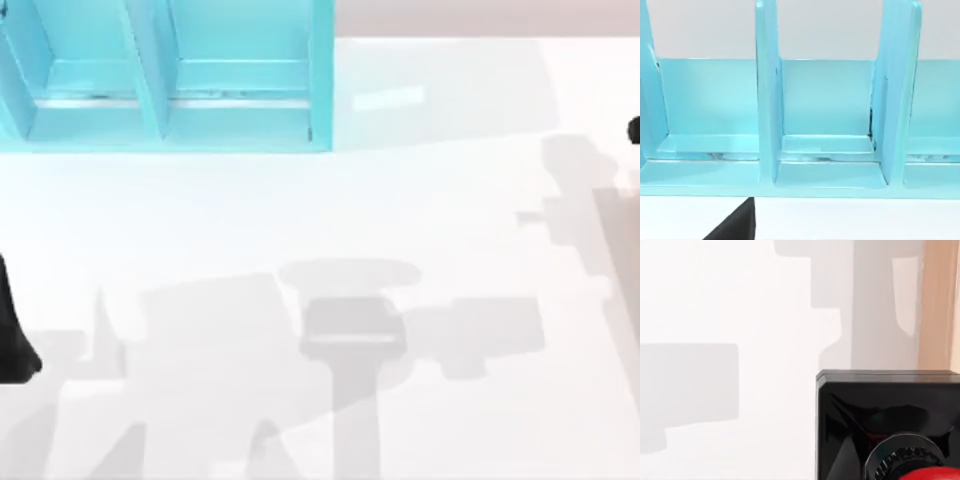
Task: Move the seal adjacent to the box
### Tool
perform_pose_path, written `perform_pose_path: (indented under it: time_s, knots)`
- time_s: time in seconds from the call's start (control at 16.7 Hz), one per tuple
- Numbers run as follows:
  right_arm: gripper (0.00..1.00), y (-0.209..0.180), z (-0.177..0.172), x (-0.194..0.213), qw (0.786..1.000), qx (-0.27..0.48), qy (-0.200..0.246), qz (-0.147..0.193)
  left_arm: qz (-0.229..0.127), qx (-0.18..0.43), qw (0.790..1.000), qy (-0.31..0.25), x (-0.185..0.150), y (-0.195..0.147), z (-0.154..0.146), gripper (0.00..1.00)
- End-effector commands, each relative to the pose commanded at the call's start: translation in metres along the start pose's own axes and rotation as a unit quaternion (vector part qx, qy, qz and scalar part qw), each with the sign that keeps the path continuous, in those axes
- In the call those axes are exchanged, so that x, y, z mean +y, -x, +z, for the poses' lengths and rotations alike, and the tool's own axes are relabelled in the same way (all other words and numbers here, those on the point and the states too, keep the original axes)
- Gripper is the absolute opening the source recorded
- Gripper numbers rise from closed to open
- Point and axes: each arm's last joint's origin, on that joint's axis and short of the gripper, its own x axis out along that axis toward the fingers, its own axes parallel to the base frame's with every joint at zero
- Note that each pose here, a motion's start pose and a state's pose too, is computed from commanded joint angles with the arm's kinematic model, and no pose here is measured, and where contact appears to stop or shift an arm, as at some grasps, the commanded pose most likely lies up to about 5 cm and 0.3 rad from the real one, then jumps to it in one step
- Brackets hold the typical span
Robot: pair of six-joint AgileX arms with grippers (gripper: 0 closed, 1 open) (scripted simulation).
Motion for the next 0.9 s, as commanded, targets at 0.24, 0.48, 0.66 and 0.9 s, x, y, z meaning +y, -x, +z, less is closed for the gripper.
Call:
perform_pose_path:
  time_s: [0.24, 0.48, 0.66, 0.9]
  knots:
    - [0.00, -0.023, -0.001, 0.000, 1.000, 0.001, 0.000, 0.000, 0.000, 0.000, 1.000, 0.000, 0.000, 0.000, 0.000, 1.00]
    - [0.00, -0.041, -0.002, -0.001, 1.000, -0.002, -0.001, 0.001, 0.000, 0.000, 1.000, 0.000, 0.000, 0.000, 0.000, 1.00]
    - [0.00, -0.059, -0.005, -0.001, 1.000, -0.001, -0.001, 0.001, 0.000, 0.000, 1.000, 0.000, 0.000, 0.000, 0.000, 1.00]
    - [0.00, -0.061, -0.005, -0.001, 1.000, -0.001, -0.001, 0.001, 0.000, 0.000, 1.000, 0.000, 0.000, 0.000, 0.000, 1.00]
